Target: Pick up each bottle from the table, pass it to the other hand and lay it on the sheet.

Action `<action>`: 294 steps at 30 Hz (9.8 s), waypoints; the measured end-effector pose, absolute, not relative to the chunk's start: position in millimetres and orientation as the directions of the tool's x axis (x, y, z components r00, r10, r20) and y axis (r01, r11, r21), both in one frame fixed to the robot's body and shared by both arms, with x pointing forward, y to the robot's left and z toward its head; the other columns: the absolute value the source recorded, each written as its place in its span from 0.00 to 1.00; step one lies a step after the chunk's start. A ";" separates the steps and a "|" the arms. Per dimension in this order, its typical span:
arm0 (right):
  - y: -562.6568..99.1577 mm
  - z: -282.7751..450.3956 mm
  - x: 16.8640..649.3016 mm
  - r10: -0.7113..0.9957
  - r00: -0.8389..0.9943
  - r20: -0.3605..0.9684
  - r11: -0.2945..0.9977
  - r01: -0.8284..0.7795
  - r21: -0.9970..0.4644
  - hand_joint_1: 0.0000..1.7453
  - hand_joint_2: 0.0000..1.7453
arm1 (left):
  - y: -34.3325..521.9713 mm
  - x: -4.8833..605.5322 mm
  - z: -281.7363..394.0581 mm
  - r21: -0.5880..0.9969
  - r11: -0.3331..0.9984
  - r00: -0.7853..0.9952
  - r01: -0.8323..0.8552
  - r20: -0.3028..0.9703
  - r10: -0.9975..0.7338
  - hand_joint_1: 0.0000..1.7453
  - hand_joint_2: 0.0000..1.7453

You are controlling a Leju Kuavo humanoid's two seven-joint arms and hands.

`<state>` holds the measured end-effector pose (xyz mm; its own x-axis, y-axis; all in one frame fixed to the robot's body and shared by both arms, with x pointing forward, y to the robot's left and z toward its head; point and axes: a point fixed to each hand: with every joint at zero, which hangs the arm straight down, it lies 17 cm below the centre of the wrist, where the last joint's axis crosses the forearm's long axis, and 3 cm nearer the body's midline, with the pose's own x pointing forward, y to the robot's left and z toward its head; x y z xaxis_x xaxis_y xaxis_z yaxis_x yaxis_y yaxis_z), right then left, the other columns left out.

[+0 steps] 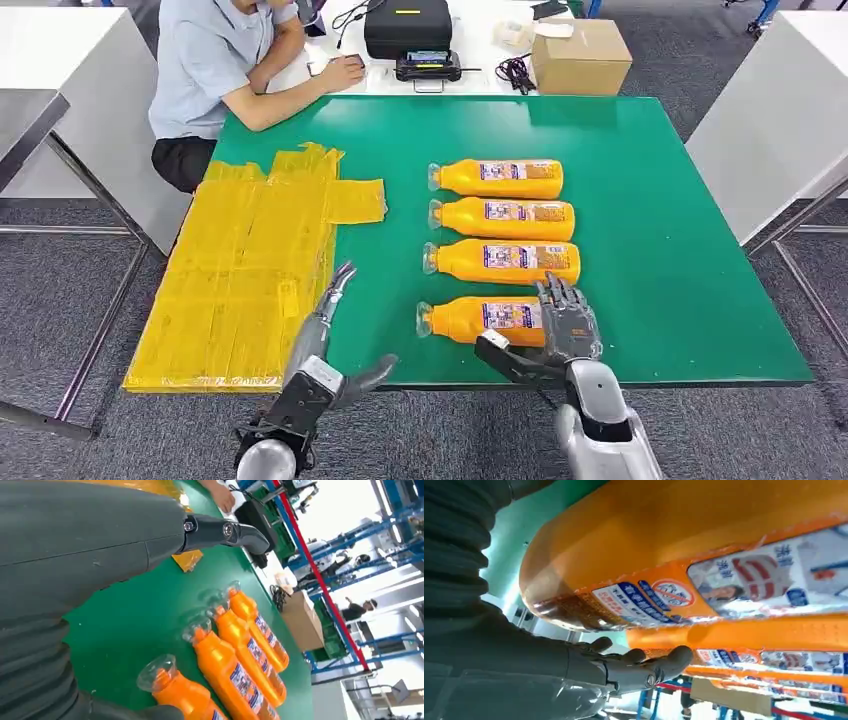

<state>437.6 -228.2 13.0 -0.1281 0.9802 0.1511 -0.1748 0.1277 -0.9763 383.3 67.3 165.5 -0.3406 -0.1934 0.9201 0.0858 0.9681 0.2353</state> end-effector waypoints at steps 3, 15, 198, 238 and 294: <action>-229.0 4.9 437.0 0.982 -0.131 0.139 0.109 -0.217 -0.970 1.00 1.00 | 62.6 382.4 165.4 0.248 0.963 -0.342 0.101 0.918 -0.201 0.00 1.00; -240.1 -14.4 426.6 0.980 -0.144 0.141 0.092 -0.298 -0.950 1.00 1.00 | 56.7 380.9 165.2 0.266 0.956 -0.346 0.120 0.914 -0.211 0.00 1.00; -122.2 64.2 386.8 0.597 -0.392 0.700 0.729 -0.099 -0.677 0.00 1.00 | 162.5 388.2 226.5 0.407 0.775 -0.427 -0.484 0.663 -0.615 0.95 1.00; -118.4 102.5 385.3 0.486 -0.469 0.738 0.819 -0.050 -0.571 0.00 1.00 | 174.7 445.7 75.7 0.951 0.093 -0.243 -0.294 0.020 -0.970 0.38 1.00; -138.5 99.4 385.6 0.551 -0.435 0.712 0.788 -0.010 -0.615 0.00 1.00 | 126.3 464.7 33.3 0.997 0.000 -0.238 0.080 0.019 -0.971 0.00 1.00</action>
<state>385.6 -138.5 99.4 -0.4355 0.5506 0.7122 -0.0099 0.7882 -0.6154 464.7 126.3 33.3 -0.2384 -0.9710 0.0193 0.0802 0.0001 0.9968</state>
